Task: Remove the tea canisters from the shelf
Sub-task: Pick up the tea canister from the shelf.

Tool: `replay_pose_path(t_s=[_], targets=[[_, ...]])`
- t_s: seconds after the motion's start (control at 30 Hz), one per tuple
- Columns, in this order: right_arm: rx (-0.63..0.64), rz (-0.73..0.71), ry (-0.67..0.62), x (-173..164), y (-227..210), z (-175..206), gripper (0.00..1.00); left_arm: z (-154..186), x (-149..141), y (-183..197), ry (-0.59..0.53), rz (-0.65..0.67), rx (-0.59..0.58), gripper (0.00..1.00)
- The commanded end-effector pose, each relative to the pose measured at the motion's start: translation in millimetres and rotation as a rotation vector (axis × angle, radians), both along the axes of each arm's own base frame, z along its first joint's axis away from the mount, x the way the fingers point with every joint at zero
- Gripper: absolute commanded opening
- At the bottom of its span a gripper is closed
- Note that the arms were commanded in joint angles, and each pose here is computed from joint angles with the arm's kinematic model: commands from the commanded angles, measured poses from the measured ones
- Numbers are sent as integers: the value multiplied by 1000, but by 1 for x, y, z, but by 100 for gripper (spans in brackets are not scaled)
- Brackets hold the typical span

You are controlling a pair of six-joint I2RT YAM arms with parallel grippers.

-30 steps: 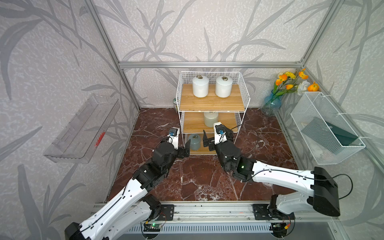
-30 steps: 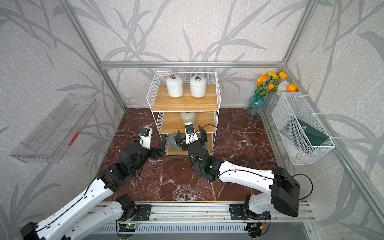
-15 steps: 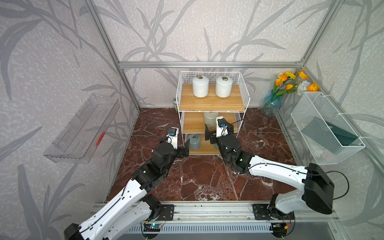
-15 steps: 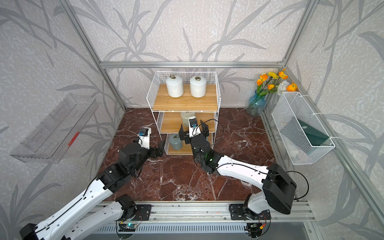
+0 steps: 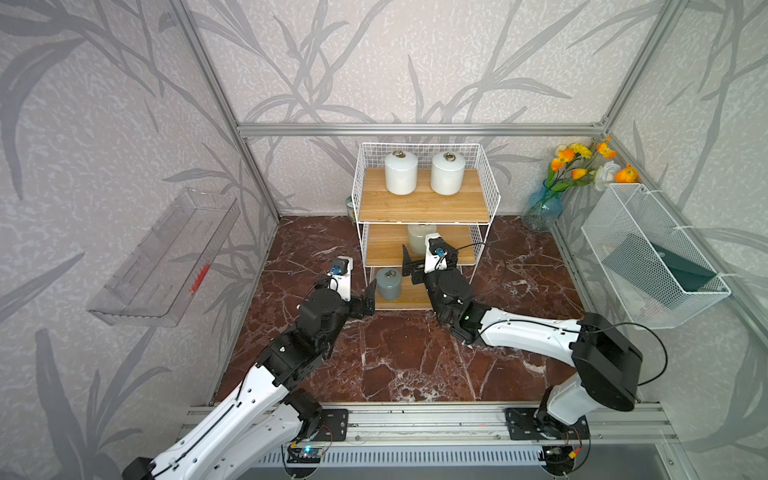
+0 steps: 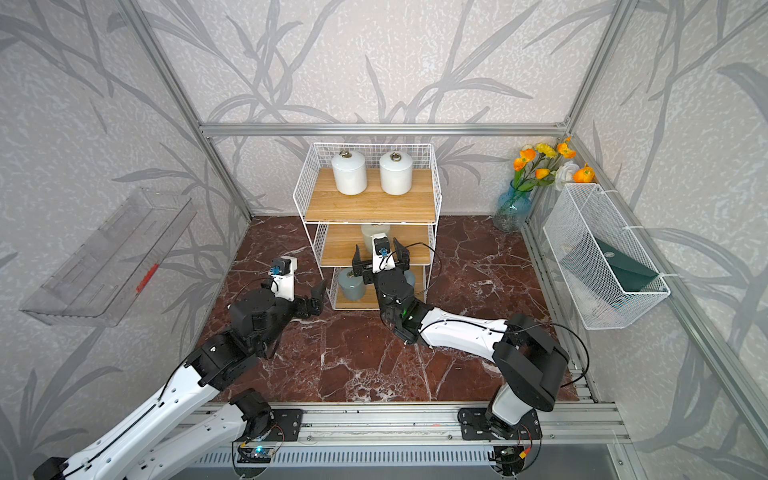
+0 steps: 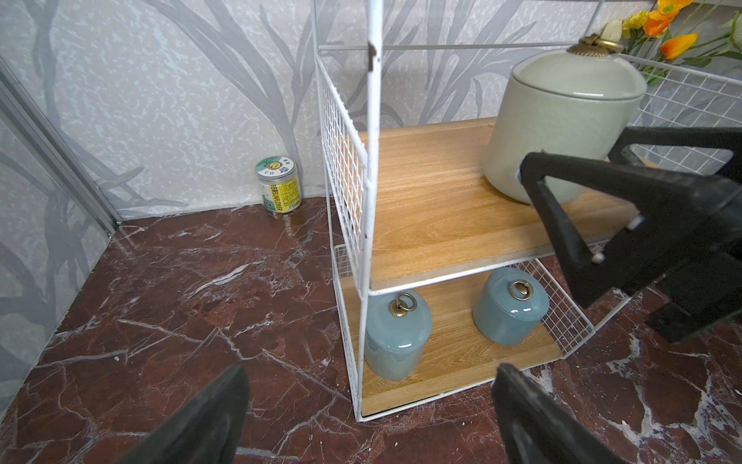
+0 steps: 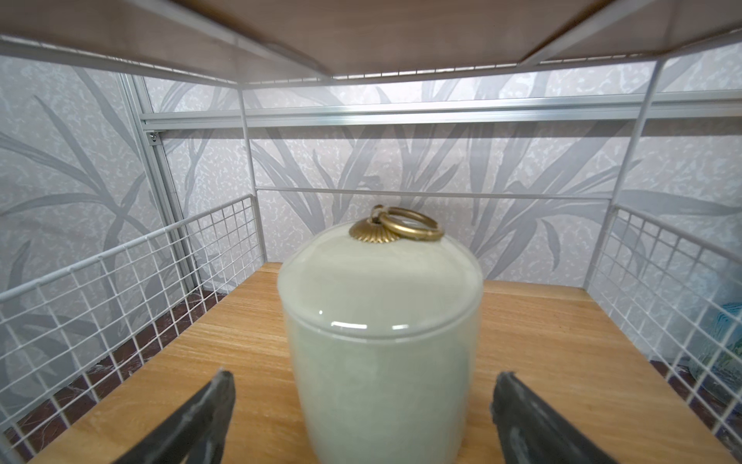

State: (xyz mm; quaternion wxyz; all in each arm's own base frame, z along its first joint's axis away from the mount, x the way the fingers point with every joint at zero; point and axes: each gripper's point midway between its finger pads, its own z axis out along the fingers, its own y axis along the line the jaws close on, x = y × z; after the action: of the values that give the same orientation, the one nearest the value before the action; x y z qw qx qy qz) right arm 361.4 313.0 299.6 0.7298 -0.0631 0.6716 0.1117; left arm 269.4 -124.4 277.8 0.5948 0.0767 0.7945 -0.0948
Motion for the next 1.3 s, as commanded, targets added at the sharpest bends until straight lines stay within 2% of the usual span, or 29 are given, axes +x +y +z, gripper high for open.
replay_pose_path(t_s=[0.0,0.27,0.43,0.47,1.0,1.27], targets=[[40,-35,-77,3,-4,22,99,-8,-3,3,16,9,14,96],[-6,-78,-135,11,-1,27,99,-12,-1,0,24,3,15,96],[25,-102,-141,15,-7,30,99,-13,-2,1,31,2,22,96],[5,-104,-128,20,-3,20,99,-14,-2,1,34,3,25,96],[-1,-136,-131,46,-8,22,100,-21,-3,6,47,20,48,97],[-8,-116,-141,46,-3,24,83,-25,-1,4,57,20,54,97]])
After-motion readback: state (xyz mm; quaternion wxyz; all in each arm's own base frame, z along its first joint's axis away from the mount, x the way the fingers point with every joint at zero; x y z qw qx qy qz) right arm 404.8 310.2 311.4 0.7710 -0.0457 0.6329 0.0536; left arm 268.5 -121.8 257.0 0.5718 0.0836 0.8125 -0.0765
